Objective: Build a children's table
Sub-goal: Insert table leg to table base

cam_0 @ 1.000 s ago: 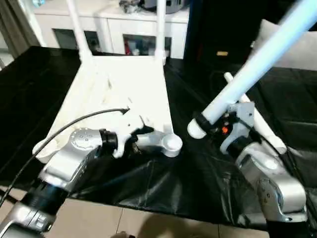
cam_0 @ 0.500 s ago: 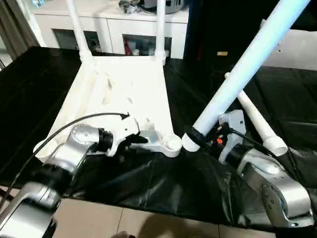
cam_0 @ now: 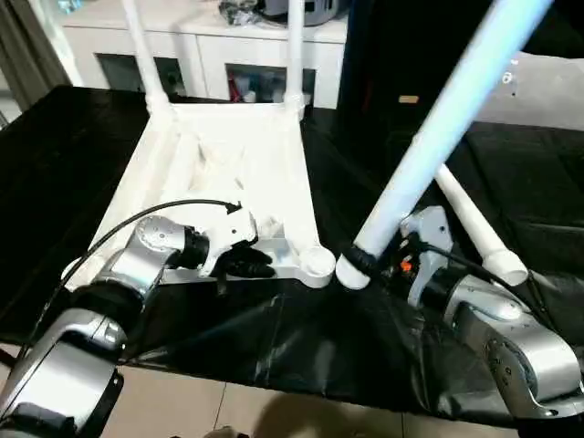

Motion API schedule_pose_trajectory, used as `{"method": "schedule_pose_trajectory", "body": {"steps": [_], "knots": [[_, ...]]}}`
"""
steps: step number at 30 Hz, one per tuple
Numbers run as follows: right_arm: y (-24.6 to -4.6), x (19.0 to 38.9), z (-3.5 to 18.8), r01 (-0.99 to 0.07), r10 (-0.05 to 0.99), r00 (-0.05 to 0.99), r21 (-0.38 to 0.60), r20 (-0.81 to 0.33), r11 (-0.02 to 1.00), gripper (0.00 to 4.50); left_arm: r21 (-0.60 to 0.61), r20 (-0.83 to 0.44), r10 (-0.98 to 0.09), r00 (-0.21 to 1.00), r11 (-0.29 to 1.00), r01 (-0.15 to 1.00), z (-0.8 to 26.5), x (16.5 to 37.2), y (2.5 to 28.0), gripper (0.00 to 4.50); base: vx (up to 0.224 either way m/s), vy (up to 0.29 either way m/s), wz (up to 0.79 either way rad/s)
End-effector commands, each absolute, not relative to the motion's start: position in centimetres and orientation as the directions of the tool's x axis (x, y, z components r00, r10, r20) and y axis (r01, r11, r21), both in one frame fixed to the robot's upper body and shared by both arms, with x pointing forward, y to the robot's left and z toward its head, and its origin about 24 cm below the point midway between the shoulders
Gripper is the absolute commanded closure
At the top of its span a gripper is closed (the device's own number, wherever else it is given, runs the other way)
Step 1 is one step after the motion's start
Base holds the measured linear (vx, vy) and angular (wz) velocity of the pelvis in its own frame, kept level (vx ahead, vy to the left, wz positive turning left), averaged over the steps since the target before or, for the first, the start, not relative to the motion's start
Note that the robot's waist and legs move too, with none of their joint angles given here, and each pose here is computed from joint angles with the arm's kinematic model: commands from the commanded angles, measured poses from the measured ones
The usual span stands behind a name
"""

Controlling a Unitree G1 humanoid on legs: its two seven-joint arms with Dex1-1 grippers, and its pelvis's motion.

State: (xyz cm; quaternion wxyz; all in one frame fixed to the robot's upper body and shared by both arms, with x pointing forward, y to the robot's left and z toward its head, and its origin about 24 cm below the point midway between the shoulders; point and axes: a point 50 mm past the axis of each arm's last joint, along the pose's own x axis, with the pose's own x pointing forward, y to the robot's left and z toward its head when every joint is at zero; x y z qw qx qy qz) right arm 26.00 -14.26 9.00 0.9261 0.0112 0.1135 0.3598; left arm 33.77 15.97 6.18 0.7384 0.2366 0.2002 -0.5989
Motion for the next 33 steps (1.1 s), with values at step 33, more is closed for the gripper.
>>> {"method": "schedule_pose_trajectory", "body": {"steps": [33], "knots": [[-12.1, 28.1, 9.1, -0.768, 0.751, 0.557, 0.126, -0.355, 0.628, 2.59, 0.152, -0.506, -0.853, 0.126, 0.056, 0.987, 5.7, 30.9, 13.5, 4.50, 0.000, 0.000, 0.00]]}}
